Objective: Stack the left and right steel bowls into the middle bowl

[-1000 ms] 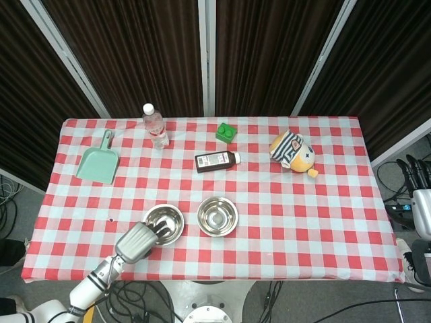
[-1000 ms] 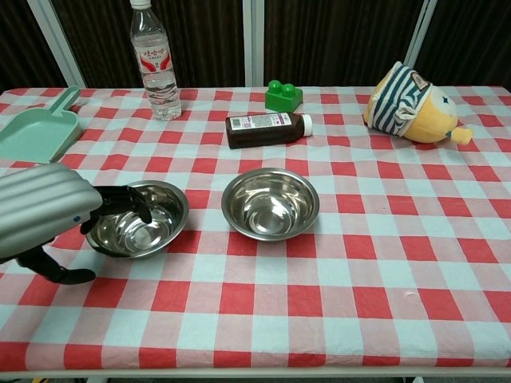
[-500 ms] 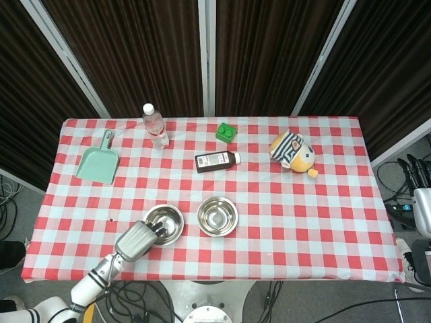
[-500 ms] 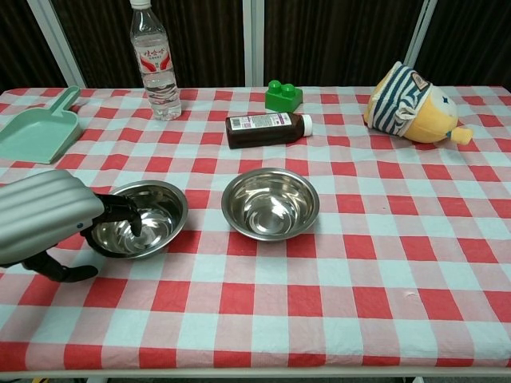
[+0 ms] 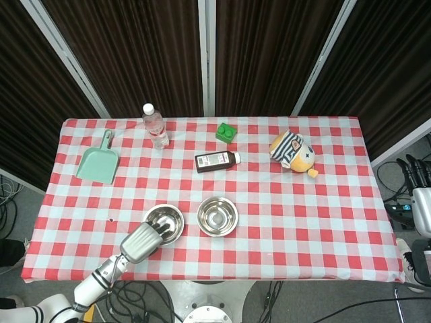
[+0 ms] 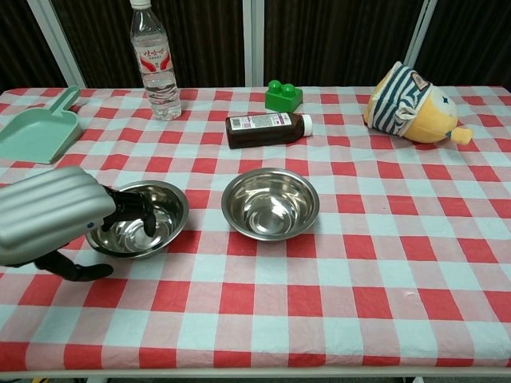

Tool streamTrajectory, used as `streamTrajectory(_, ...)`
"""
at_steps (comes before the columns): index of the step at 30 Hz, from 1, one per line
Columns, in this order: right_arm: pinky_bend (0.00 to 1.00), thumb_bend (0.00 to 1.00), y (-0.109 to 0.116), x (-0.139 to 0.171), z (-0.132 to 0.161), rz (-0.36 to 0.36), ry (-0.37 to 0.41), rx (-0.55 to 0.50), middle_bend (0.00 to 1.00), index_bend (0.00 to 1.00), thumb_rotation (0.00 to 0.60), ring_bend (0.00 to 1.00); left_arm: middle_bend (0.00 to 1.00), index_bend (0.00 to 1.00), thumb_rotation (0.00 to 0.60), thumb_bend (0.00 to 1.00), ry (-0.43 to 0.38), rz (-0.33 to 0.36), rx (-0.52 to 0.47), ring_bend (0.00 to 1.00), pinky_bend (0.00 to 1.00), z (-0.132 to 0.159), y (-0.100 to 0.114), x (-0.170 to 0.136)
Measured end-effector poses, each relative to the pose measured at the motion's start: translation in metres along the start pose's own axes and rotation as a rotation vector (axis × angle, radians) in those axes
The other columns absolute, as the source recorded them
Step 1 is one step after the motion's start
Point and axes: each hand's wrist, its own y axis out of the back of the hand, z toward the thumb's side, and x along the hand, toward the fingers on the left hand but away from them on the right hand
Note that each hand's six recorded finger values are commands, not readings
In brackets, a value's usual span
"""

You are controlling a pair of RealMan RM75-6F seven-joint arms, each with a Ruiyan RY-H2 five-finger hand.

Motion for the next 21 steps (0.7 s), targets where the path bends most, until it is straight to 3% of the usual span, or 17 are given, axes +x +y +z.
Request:
streamTrajectory(13, 0.0, 0.16, -0.002, -0.002, -0.004, 0.021, -0.015, 0.011, 0.02, 0.02, 0.6, 0.0, 0.47, 0.48, 0.6, 0.28, -0.013, -0.022, 0.014, 0.54, 0.64, -0.004, -0.017, 0.008)
streamTrajectory(21, 0.0, 0.16, -0.004, -0.004, -0.005, 0.028, -0.022, 0.013, 0.02, 0.02, 0.6, 0.0, 0.58, 0.57, 0.6, 0.31, -0.031, -0.019, 0.018, 0.62, 0.66, -0.003, -0.022, 0.015)
